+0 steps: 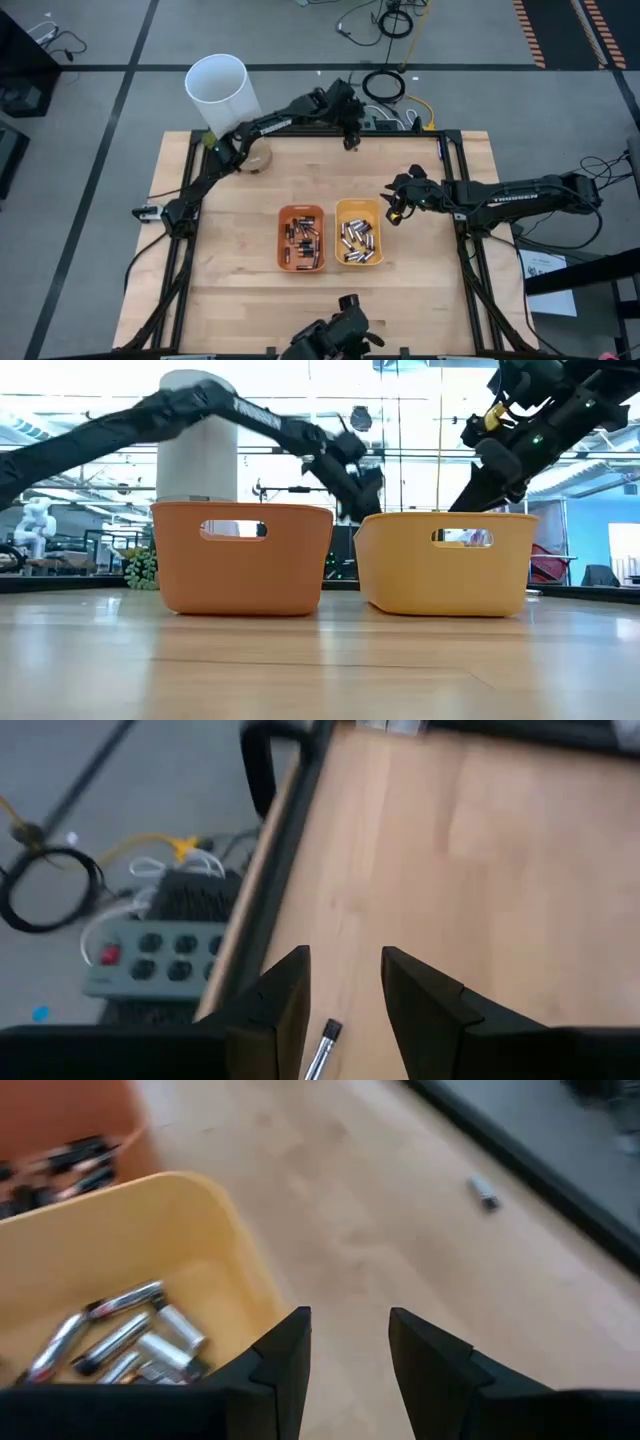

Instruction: Sort batteries

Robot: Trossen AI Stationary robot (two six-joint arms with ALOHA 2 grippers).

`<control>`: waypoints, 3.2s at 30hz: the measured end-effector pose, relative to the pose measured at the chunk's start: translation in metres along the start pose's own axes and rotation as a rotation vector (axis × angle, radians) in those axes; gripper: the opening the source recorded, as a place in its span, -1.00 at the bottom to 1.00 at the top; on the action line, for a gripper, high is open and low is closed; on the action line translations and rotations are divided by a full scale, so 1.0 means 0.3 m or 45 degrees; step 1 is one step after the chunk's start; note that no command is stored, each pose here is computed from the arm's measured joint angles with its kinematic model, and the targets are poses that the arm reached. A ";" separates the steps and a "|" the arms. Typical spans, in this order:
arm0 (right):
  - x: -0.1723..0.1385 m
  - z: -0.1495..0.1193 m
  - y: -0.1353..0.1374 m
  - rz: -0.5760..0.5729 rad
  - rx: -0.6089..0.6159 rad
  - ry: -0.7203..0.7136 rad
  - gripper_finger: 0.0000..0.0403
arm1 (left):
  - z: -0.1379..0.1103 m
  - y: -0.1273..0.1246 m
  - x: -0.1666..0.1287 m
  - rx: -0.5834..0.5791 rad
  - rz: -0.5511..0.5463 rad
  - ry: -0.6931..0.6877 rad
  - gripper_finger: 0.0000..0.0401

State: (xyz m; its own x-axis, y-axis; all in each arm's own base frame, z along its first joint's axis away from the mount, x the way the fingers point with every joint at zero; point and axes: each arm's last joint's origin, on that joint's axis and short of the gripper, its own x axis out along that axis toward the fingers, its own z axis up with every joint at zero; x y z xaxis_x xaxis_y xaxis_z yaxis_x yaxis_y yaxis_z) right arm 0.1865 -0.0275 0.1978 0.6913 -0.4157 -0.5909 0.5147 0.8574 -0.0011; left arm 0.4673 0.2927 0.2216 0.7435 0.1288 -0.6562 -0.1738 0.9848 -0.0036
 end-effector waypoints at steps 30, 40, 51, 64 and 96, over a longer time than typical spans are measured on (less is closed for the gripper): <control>0.615 0.226 -0.474 -0.030 0.058 0.326 -0.35 | 0.151 -0.578 -1.133 0.203 -0.312 0.174 -0.33; 0.712 0.263 -0.494 -0.014 -0.014 0.390 -0.35 | -0.027 -0.670 -1.306 0.143 -0.049 -0.092 -0.33; 0.737 0.230 -0.495 -0.051 0.002 0.478 -0.42 | -0.313 -0.689 -1.264 0.074 -0.063 -0.311 -0.33; 0.731 0.220 -0.495 -0.060 0.026 0.529 -0.93 | -0.586 -0.722 -0.984 0.120 -0.255 -0.616 -0.33; 0.200 0.378 0.208 0.405 -0.292 0.550 -0.99 | -0.799 -0.726 -0.685 0.117 -0.178 -0.800 -0.33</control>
State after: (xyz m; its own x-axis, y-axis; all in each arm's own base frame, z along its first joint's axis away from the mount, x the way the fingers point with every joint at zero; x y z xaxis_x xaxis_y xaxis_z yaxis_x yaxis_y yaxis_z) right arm 0.3175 -0.0334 0.2539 0.5000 -0.0067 -0.8660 0.1594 0.9836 0.0845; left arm 0.1976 0.0239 0.1763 0.9960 0.0150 -0.0875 -0.0128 0.9996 0.0258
